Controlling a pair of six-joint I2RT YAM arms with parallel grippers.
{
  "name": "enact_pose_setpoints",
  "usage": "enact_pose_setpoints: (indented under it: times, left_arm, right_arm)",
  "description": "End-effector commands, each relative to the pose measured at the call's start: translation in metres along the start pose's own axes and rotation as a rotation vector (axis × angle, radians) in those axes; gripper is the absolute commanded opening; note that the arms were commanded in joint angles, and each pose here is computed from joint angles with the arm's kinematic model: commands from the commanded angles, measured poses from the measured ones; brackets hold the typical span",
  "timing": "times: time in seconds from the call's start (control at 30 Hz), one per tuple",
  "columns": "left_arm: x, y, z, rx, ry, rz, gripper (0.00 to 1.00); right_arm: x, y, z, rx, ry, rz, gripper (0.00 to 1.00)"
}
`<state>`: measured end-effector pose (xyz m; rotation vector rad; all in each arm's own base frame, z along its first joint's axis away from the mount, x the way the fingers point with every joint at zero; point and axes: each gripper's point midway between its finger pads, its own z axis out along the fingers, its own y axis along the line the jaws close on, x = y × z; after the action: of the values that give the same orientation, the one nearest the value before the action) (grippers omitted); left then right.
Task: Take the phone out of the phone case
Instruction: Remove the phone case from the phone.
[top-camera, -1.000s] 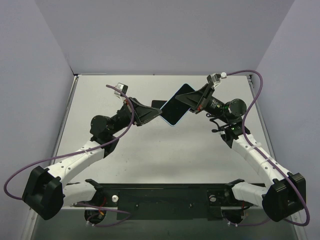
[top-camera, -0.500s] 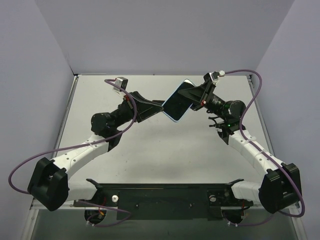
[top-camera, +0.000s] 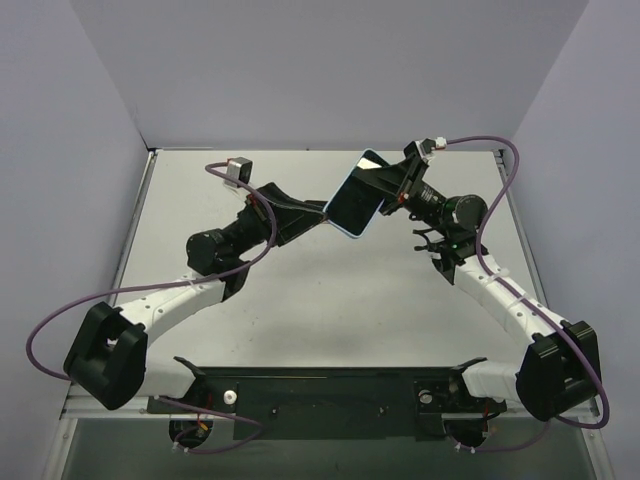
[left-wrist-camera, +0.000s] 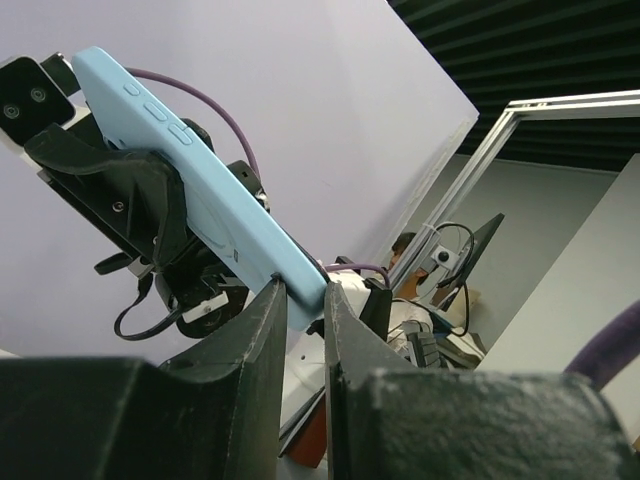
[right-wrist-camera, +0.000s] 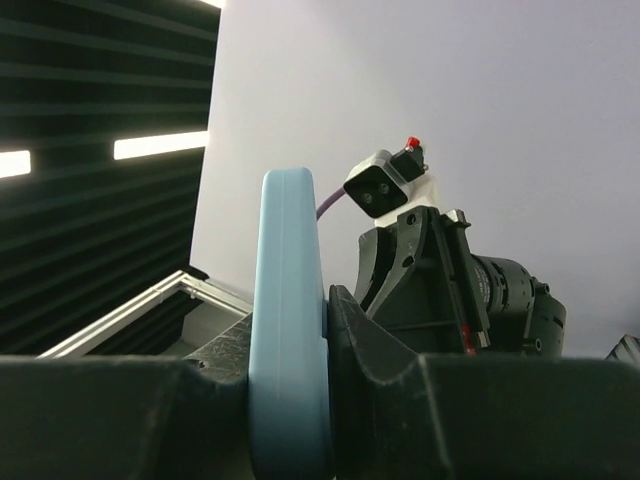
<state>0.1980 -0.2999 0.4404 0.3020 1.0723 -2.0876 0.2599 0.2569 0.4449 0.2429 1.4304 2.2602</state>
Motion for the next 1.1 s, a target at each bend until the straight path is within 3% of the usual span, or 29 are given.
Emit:
enact_pose_setpoints:
  times: [0.0, 0.3, 0.43, 0.5, 0.53, 0.6, 0.67, 0.8, 0.87, 0.9, 0.97, 1.07]
  left_arm:
    - [0.028, 0.013, -0.015, 0.059, 0.079, 0.125, 0.0]
    - [0.035, 0.094, -0.031, -0.252, 0.078, 0.023, 0.0]
    - [0.038, 0.085, -0.033, -0.288, 0.111, 0.112, 0.0]
    - [0.041, 0.082, -0.04, -0.345, 0.117, 0.142, 0.16]
    - [0.041, 0.067, -0.039, -0.33, 0.116, 0.186, 0.33]
    - [0.048, 0.05, -0.045, -0.334, 0.111, 0.212, 0.47]
    - [0.051, 0.031, -0.044, -0.332, 0.086, 0.222, 0.53]
    - [0.053, 0.004, -0.03, -0.316, 0.013, 0.191, 0.56]
    - [0.053, -0.001, -0.026, -0.301, -0.041, 0.14, 0.59]
    - [0.048, -0.011, -0.022, -0.258, -0.073, 0.14, 0.7]
    - [0.043, -0.013, -0.019, -0.238, -0.113, 0.085, 0.75]
    - [0.038, -0.004, -0.017, -0.266, -0.159, 0.033, 0.75]
  right_arm:
    - [0.043, 0.152, -0.019, -0.491, 0.106, 0.014, 0.0]
    - [0.048, 0.158, -0.021, -0.493, 0.111, -0.003, 0.0]
    - [0.043, 0.137, -0.017, -0.402, 0.064, -0.093, 0.0]
    - [0.037, 0.125, -0.014, -0.348, 0.032, -0.144, 0.0]
    - [0.029, 0.109, -0.009, -0.283, 0.002, -0.174, 0.0]
    - [0.014, 0.091, -0.008, -0.206, -0.085, -0.224, 0.0]
    - [0.004, 0.071, -0.006, -0.095, -0.14, -0.298, 0.0]
    - [-0.01, 0.046, -0.008, 0.061, -0.255, -0.448, 0.0]
    - [-0.011, 0.041, -0.005, 0.092, -0.276, -0.478, 0.0]
    - [-0.012, 0.039, -0.003, 0.092, -0.282, -0.48, 0.0]
    - [-0.012, 0.033, 0.001, 0.094, -0.286, -0.486, 0.0]
    - [-0.008, 0.025, 0.005, 0.099, -0.284, -0.488, 0.0]
